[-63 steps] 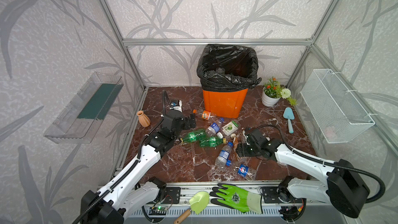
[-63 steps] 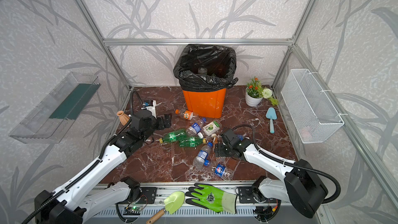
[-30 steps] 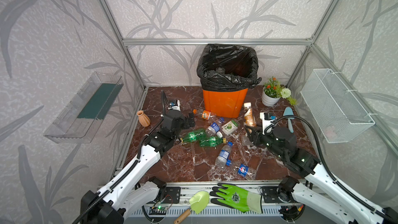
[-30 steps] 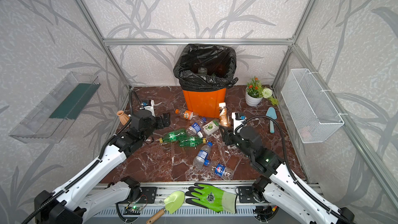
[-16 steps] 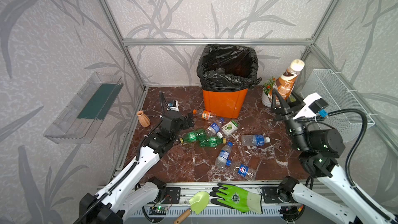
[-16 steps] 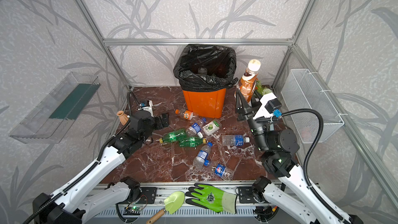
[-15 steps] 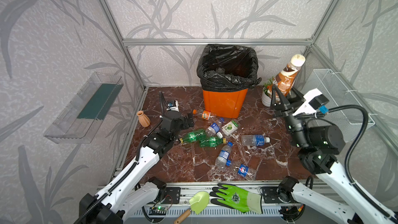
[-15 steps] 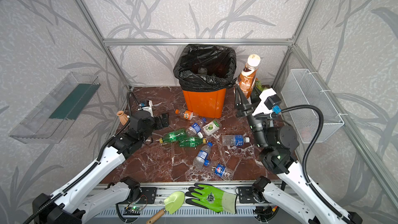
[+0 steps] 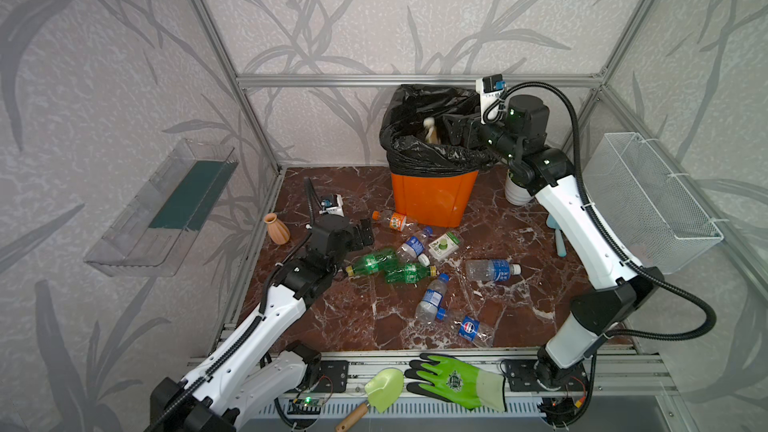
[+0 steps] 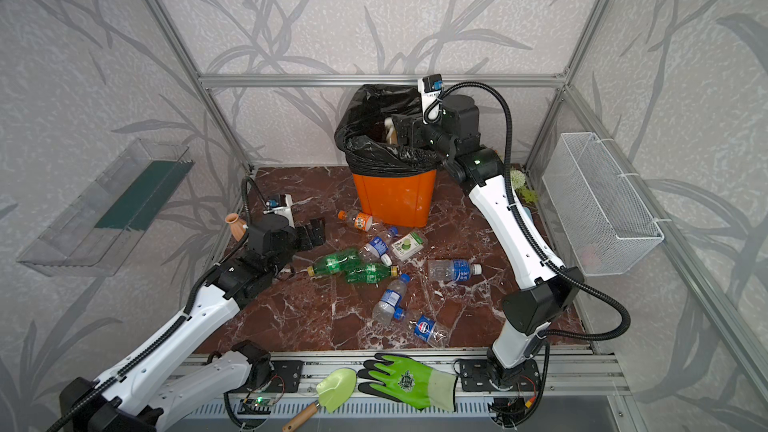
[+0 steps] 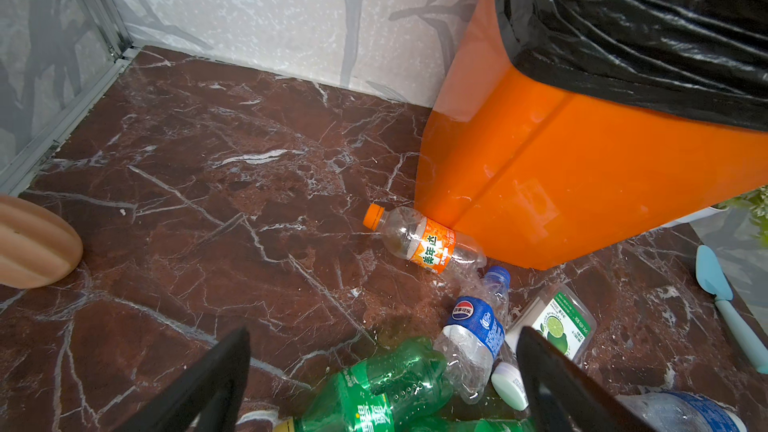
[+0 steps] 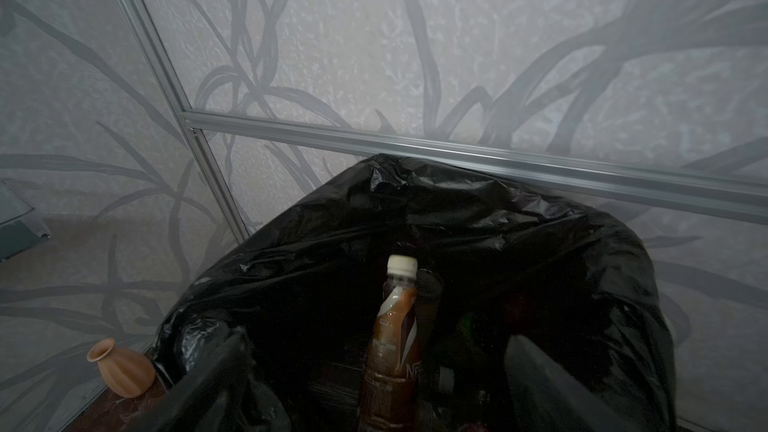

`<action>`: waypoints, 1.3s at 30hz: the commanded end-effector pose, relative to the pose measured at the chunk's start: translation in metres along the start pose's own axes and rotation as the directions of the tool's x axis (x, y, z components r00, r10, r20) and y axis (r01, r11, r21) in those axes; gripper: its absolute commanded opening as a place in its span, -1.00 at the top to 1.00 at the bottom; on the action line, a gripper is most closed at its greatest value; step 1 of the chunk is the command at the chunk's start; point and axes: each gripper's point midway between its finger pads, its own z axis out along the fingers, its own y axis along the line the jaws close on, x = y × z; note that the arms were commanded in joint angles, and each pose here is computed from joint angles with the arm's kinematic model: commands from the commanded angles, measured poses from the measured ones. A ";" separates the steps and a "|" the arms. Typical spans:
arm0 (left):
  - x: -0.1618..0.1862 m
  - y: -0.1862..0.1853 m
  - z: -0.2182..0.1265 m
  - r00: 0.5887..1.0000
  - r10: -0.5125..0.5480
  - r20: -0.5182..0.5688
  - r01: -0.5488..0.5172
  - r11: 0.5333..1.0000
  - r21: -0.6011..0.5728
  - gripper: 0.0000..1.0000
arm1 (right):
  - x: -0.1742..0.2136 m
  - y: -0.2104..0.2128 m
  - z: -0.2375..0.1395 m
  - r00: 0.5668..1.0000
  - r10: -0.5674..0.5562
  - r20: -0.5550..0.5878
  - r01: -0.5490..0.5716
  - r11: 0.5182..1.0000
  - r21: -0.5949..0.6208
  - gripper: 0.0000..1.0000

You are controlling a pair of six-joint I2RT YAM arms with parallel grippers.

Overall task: Throw the plastic bottles in the bin
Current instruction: 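Open the right gripper to drop the Nescafe bottle into the bin, then draw the right arm back down toward the bottles nearest the robot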

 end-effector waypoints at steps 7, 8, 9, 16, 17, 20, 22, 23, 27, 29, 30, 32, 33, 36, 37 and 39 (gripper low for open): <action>0.002 0.006 -0.002 1.000 -0.010 0.001 0.010 1.000 -0.017 -0.98 | -0.069 -0.004 -0.120 0.959 -0.022 0.283 0.004 0.998 0.066 -0.97; 0.002 0.004 -0.003 1.000 -0.002 -0.002 0.002 1.000 -0.010 -0.98 | -0.061 -0.007 -0.126 0.963 -0.020 0.270 -0.002 0.997 0.079 -0.97; 0.002 0.001 -0.003 1.000 0.016 -0.004 -0.016 1.000 0.007 -0.98 | -0.047 -0.011 -0.129 0.970 -0.012 0.244 -0.012 0.995 0.097 -0.97; 0.004 -0.009 0.000 0.998 0.064 -0.028 -0.062 0.997 0.053 -0.98 | 0.089 -0.050 -0.150 0.994 0.100 0.037 -0.105 0.970 0.219 -1.00; 0.005 -0.010 0.000 0.997 0.069 -0.033 -0.067 0.996 0.055 -0.98 | 0.110 -0.055 -0.152 0.992 0.125 -0.008 -0.120 0.966 0.229 -0.99; 0.006 -0.012 0.003 0.995 0.091 -0.044 -0.089 0.995 0.055 -0.98 | 0.172 -0.052 -0.162 0.970 0.167 -0.174 -0.129 0.969 0.210 -1.00; 0.007 -0.010 0.005 0.994 0.095 -0.044 -0.094 0.995 0.040 -0.98 | 0.212 -0.033 -0.167 0.947 0.152 -0.282 -0.127 0.986 0.106 -0.96; 0.007 -0.009 0.006 0.995 0.093 -0.040 -0.092 0.995 0.034 -0.99 | 0.228 -0.026 -0.171 0.935 0.146 -0.325 -0.127 0.989 0.079 -0.94; 0.003 -0.009 0.008 0.995 0.092 -0.029 -0.091 0.996 0.024 -0.98 | 0.286 0.007 -0.191 0.866 0.090 -0.492 -0.116 0.993 -0.023 -0.91; 0.002 -0.011 0.010 0.995 0.097 -0.032 -0.096 0.995 0.026 -0.98 | 0.308 0.021 -0.199 0.830 0.046 -0.556 -0.094 0.994 -0.058 -0.90; 0.001 -0.012 0.010 0.994 0.101 -0.033 -0.100 0.995 0.028 -0.99 | 0.320 0.028 -0.204 0.804 0.017 -0.594 -0.075 0.995 -0.073 -0.90; 0.000 -0.013 0.011 0.994 0.103 -0.036 -0.102 0.994 0.031 -0.98 | 0.341 0.036 -0.212 0.753 -0.031 -0.657 -0.031 0.996 -0.083 -0.89; -0.001 -0.014 0.010 0.994 0.104 -0.033 -0.103 0.994 0.035 -0.98 | 0.353 0.041 -0.217 0.726 -0.045 -0.686 -0.024 0.996 -0.090 -0.88; 0.000 -0.013 0.009 0.994 0.104 -0.031 -0.103 0.994 0.032 -0.98 | 0.384 0.057 -0.229 0.670 -0.025 -0.742 -0.064 0.994 -0.091 -0.85; 0.000 -0.012 0.008 0.994 0.104 -0.030 -0.104 0.994 0.030 -0.98 | 0.393 0.063 -0.233 0.662 -0.022 -0.750 -0.076 0.992 -0.097 -0.85; 0.000 -0.011 0.007 0.994 0.109 -0.030 -0.108 0.994 0.029 -0.98 | 0.406 0.069 -0.241 0.651 -0.030 -0.759 -0.066 0.993 -0.096 -0.85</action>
